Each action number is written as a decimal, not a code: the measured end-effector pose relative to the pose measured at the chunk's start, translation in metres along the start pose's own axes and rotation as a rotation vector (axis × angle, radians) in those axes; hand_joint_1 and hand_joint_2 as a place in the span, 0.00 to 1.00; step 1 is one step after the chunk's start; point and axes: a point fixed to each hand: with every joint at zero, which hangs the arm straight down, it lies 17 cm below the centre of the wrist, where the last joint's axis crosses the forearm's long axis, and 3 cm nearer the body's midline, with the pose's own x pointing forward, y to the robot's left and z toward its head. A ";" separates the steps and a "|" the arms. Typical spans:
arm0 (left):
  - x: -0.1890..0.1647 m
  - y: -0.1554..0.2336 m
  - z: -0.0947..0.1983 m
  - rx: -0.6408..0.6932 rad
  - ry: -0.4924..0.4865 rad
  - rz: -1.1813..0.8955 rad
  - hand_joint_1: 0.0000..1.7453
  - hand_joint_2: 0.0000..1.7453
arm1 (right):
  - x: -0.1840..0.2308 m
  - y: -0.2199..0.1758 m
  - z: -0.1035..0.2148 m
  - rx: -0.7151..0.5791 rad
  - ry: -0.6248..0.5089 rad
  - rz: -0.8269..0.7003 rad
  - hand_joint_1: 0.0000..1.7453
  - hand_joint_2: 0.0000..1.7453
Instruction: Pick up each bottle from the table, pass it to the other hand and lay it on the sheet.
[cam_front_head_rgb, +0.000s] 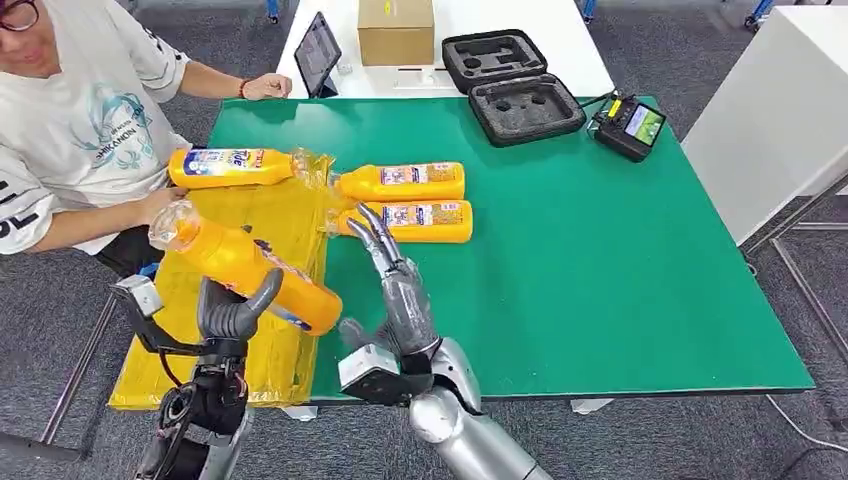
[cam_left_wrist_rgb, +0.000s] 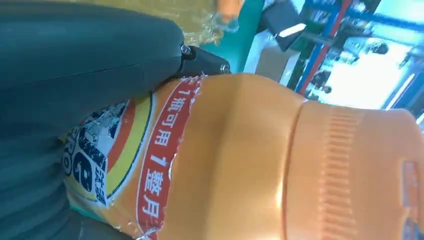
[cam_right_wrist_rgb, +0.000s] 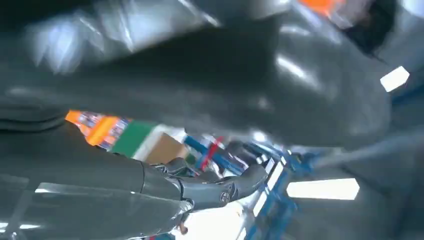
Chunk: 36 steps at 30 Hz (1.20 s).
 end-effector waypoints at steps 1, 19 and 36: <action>0.004 0.005 -0.001 0.019 -0.024 -0.030 1.00 1.00 | 0.005 -0.010 -0.002 -0.041 -0.012 -0.007 0.00 0.00; 0.031 0.002 -0.054 -0.111 -0.336 -0.959 1.00 1.00 | 0.097 -0.074 -0.026 -0.256 -0.200 -0.142 0.00 1.00; -0.149 0.020 -0.069 -0.932 0.195 -1.675 1.00 1.00 | 0.132 0.082 -0.006 0.267 -0.260 -0.340 0.00 1.00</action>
